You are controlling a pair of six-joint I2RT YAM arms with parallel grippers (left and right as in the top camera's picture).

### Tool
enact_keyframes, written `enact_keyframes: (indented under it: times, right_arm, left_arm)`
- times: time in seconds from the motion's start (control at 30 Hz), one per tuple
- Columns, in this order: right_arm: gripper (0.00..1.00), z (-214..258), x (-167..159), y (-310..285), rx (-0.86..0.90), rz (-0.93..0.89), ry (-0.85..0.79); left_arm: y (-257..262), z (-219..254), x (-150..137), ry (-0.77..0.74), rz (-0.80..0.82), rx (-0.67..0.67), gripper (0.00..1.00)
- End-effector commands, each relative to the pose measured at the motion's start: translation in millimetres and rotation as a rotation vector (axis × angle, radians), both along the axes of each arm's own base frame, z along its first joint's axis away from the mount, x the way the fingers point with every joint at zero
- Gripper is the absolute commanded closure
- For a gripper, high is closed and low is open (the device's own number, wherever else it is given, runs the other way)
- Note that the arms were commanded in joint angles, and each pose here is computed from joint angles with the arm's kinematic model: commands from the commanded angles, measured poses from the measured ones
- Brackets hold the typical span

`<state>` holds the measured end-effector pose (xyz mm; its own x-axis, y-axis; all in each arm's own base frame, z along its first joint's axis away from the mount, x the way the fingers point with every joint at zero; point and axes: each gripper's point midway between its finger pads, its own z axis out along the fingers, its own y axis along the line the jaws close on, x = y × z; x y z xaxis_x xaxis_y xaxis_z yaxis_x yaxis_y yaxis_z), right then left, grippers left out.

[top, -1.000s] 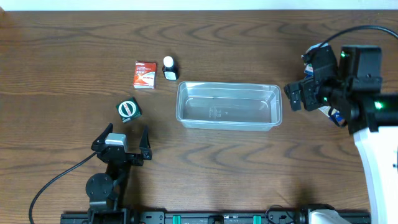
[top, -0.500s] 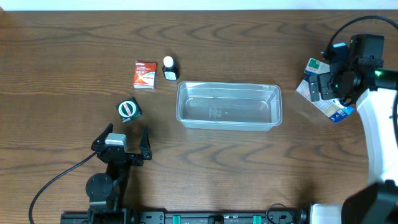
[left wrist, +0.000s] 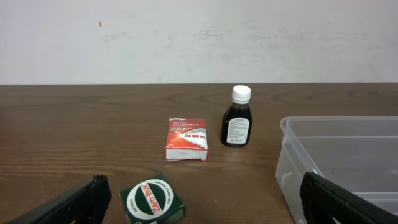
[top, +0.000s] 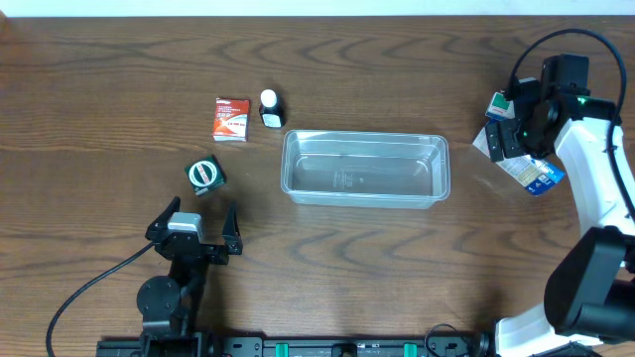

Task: Pack container
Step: 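Grasp the blue-and-white fever-patch box with the right gripper and lift, then carry the fever-patch box left and lower it into the clear container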

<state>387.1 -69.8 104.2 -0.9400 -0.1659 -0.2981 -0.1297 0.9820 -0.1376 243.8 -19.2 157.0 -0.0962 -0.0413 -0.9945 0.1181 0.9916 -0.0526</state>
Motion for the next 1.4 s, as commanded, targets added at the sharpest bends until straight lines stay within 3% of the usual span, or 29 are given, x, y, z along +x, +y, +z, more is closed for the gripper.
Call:
enact_keyframes:
  times: [0.0,0.1,0.17,0.2,0.47,0.77,1.0,1.17,1.37]
  right_arm:
    - [0.1,-6,7,-9,-0.021,0.008,0.007]
    - [0.17,-18,6,-15,-0.016,-0.005,0.039]
    - [0.28,-26,4,-18,-0.009,-0.021,0.06]
    - [0.39,-29,3,-20,-0.005,-0.035,0.067]
    - [0.83,-29,0,-30,-0.004,-0.096,0.068]
    - [0.96,-8,2,-30,0.002,-0.129,0.038]
    - [0.99,74,10,-13,0.003,-0.082,-0.072]
    - [0.99,150,10,30,-0.03,0.125,-0.21]
    - [0.99,214,-15,123,-0.146,0.586,-0.355]
  left_arm:
    - [0,-16,-1,0.044,-0.003,0.011,0.02]
    - [0,-16,-1,0.044,-0.003,0.011,0.02]
    - [0,-16,-1,0.044,-0.003,0.011,0.02]
    - [0,-16,-1,0.044,-0.003,0.011,0.02]
    - [0,-16,-1,0.044,-0.003,0.011,0.02]
    - [0,-16,-1,0.044,-0.003,0.011,0.02]
    - [0,-16,-1,0.044,-0.003,0.011,0.02]
    - [0,-16,-1,0.044,-0.003,0.011,0.02]
    - [0,-16,-1,0.044,-0.003,0.011,0.02]
